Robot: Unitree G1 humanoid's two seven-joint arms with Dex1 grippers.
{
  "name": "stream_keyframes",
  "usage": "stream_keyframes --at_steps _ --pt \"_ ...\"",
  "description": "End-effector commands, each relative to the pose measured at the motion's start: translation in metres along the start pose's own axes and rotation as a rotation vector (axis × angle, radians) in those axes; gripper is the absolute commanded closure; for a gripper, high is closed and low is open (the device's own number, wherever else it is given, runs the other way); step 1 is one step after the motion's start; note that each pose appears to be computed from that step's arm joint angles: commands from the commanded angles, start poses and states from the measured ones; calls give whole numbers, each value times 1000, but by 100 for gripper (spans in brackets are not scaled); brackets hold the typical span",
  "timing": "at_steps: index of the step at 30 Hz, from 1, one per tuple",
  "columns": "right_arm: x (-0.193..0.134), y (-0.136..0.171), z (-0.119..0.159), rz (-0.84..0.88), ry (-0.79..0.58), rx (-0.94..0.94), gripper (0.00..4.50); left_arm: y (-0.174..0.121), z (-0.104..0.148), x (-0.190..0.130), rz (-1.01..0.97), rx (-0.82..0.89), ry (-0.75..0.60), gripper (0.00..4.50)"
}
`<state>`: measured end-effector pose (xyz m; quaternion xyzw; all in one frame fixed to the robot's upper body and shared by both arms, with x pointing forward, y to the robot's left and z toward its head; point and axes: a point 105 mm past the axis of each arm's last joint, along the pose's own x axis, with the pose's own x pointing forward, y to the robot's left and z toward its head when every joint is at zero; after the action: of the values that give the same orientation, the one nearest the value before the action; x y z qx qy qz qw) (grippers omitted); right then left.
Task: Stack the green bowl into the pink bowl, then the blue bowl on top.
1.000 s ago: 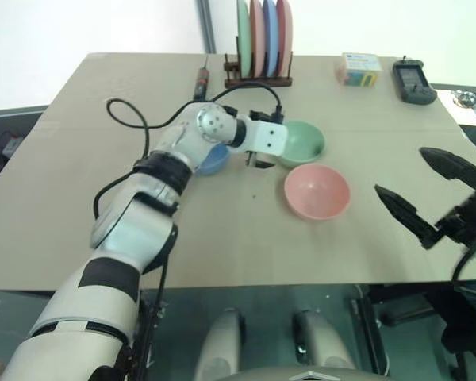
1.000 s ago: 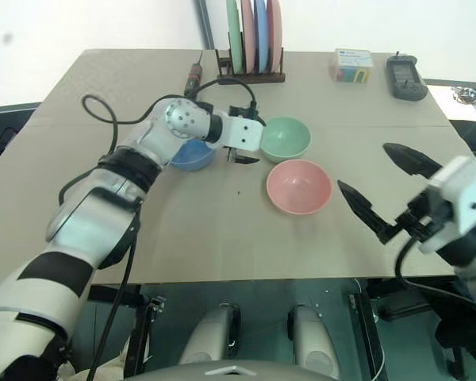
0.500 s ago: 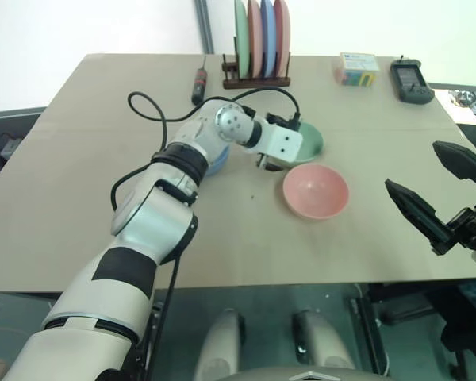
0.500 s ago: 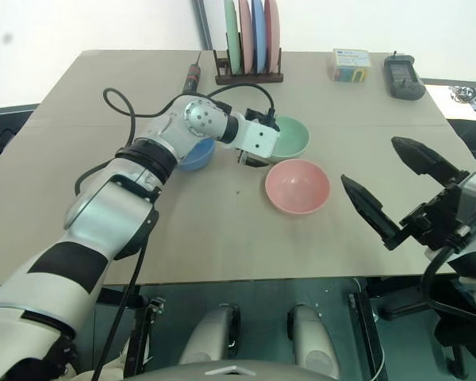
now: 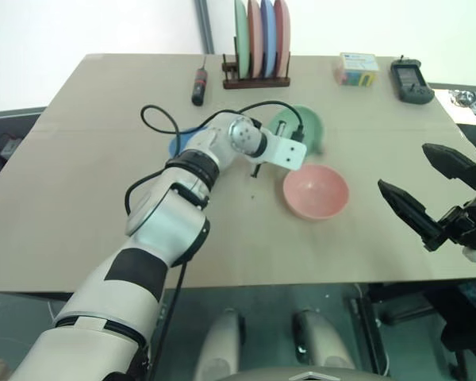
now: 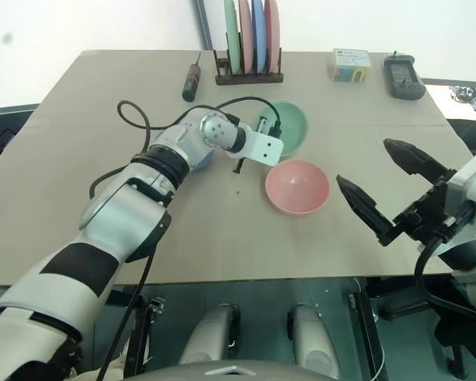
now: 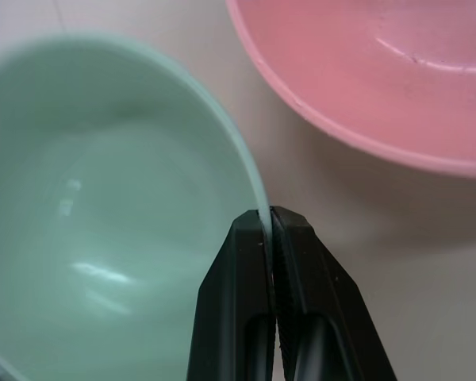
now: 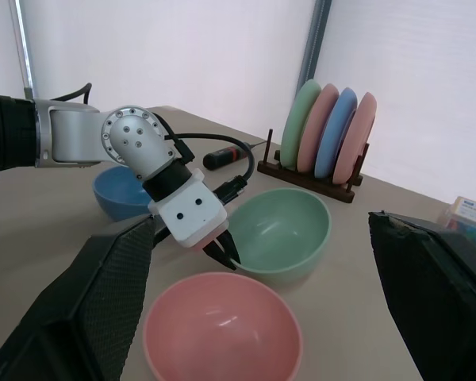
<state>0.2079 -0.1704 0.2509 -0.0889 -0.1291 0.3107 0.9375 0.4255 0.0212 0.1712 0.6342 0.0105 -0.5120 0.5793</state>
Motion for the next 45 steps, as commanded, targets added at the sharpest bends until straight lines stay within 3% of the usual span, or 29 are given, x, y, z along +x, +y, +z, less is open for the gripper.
stream_keyframes --at_steps 1,7,11,16,23,26,28,31,35,38,39,43,45 --pt "-3 1 7 -6 -23 -53 0 15 12 -8 41 -10 -54 444" --pt "-11 -2 6 -20 -16 -81 0 27 22 -32 39 6 -162 444" --pt "-20 -3 2 -34 14 -81 0 30 44 -57 -23 18 -326 444" --pt "-34 -3 -2 -60 52 -70 0 6 76 -81 -181 93 -521 444" --pt "-40 0 -3 -69 67 -65 0 -19 93 -75 -276 95 -578 444" --pt "-38 2 -4 -60 64 -61 0 -28 89 -68 -294 98 -556 368" --pt "-36 3 -5 -53 66 -57 0 -26 90 -66 -264 85 -558 277" --pt "-28 7 -6 -8 58 -43 0 -18 83 -74 -199 19 -540 252" --pt "-10 17 -7 116 28 -27 0 -2 24 -91 19 -211 -264 252" --pt "6 22 -10 217 7 -19 0 -23 -28 -120 102 -245 45 252" --pt "10 23 -11 244 6 -20 0 -31 -37 -129 105 -230 121 252" --pt "30 21 -15 367 -16 -6 0 -57 -73 -174 214 -429 429 252" --pt "37 19 -17 410 -23 0 0 -65 -81 -179 256 -466 519 252"
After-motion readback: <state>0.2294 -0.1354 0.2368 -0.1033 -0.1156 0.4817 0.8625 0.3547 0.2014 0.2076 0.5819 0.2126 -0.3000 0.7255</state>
